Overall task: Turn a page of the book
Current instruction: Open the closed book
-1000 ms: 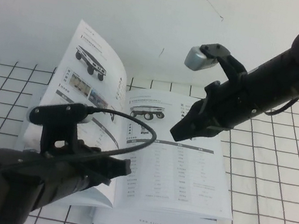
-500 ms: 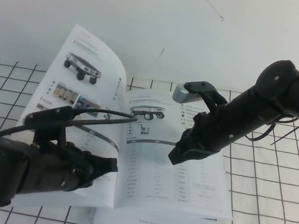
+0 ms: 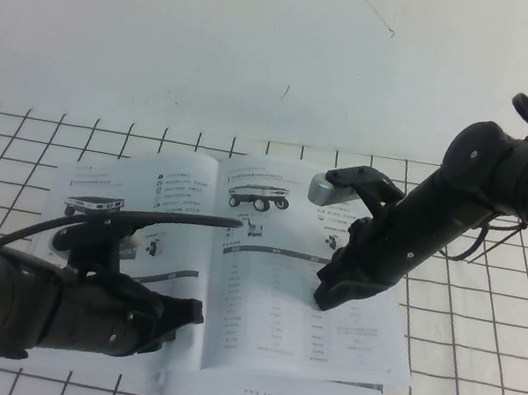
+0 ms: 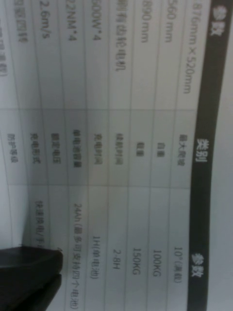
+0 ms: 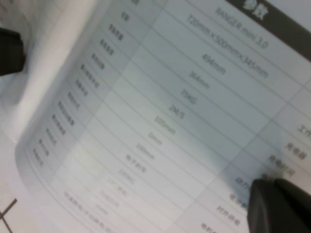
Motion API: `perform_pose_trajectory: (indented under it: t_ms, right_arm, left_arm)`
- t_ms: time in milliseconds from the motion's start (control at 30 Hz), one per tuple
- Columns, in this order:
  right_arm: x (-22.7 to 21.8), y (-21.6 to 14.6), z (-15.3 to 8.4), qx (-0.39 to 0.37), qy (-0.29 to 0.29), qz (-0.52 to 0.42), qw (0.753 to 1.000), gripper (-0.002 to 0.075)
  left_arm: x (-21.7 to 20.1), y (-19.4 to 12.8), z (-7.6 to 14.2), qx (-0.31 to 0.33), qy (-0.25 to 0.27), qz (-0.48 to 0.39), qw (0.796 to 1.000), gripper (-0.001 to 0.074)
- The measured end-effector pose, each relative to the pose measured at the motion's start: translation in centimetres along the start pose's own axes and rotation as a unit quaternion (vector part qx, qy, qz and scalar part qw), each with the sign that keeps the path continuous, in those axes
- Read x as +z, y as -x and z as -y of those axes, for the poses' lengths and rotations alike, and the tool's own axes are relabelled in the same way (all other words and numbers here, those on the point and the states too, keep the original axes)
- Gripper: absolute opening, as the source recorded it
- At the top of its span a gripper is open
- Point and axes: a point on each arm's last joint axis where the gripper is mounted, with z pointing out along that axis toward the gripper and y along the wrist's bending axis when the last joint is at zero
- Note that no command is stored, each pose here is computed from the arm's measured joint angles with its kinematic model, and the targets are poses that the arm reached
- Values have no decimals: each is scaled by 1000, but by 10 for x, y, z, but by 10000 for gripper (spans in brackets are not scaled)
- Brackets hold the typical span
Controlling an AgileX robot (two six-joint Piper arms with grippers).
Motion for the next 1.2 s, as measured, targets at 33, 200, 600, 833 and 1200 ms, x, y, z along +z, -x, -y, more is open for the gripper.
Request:
perform_pose_trajectory:
  t_ms: [33, 200, 600, 833, 1200]
  right_arm:
    - [3, -1, 1, 4, 1, -4, 1000, -1]
    - [12, 0, 1, 23, 1, -14, 1000, -1]
    - [13, 1, -5, 32, -25, -18, 999, 0]
    - [-32, 9, -28, -16, -65, 26, 997, -1]
    - [-186, -8, -101, -140, -197, 153, 958, -1]
  left_arm:
    - [0, 0, 0, 0, 0, 0, 1000, -2]
    - [0, 1, 0, 6, 3, 1, 1000, -2]
    - [-1, 2, 0, 39, 5, 4, 999, -2]
    - [-25, 7, 11, 79, -26, 36, 996, -2]
    - [-139, 20, 45, 174, -131, 201, 955, -2]
